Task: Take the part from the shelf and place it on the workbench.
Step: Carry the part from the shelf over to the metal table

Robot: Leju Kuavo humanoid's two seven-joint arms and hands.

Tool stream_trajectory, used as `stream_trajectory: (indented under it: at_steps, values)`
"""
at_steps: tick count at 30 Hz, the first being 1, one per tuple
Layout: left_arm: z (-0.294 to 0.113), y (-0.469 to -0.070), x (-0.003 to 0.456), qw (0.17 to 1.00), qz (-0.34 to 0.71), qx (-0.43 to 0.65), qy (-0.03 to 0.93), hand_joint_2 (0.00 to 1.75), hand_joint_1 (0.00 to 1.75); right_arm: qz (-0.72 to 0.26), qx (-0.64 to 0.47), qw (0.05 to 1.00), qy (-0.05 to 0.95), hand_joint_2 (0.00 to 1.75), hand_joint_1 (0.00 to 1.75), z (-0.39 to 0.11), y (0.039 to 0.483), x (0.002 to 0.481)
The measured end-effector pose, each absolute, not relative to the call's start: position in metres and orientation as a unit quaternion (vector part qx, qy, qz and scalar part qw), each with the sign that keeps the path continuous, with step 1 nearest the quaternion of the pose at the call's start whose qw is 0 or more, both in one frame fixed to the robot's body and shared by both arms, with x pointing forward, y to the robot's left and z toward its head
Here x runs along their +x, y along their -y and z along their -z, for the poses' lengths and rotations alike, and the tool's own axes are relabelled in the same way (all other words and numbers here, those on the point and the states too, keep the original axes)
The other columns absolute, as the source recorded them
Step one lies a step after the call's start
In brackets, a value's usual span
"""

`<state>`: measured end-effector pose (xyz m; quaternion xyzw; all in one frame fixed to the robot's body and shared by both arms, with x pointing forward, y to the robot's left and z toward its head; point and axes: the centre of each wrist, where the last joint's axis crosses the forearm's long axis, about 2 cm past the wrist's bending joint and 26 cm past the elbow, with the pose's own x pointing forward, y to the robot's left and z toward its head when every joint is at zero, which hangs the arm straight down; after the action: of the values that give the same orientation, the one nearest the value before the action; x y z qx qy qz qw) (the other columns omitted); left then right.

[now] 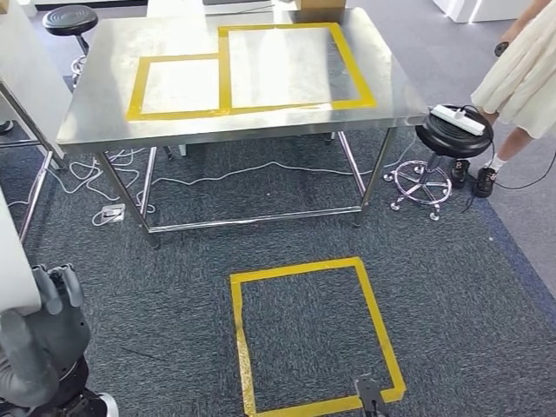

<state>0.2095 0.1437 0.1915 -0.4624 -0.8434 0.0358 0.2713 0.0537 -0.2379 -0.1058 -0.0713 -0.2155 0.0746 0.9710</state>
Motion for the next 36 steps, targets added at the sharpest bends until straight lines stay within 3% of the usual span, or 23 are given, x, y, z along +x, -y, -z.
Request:
stream_trajectory:
  at_steps: [36]
  values:
    - [-0.1952,-0.1347,0.2089,0.291,0.002,-0.465,0.836,1.75,1.75,-0.083,-0.106,0.974,0.183,1.75,0.0,0.1062,0.2436,0.0524]
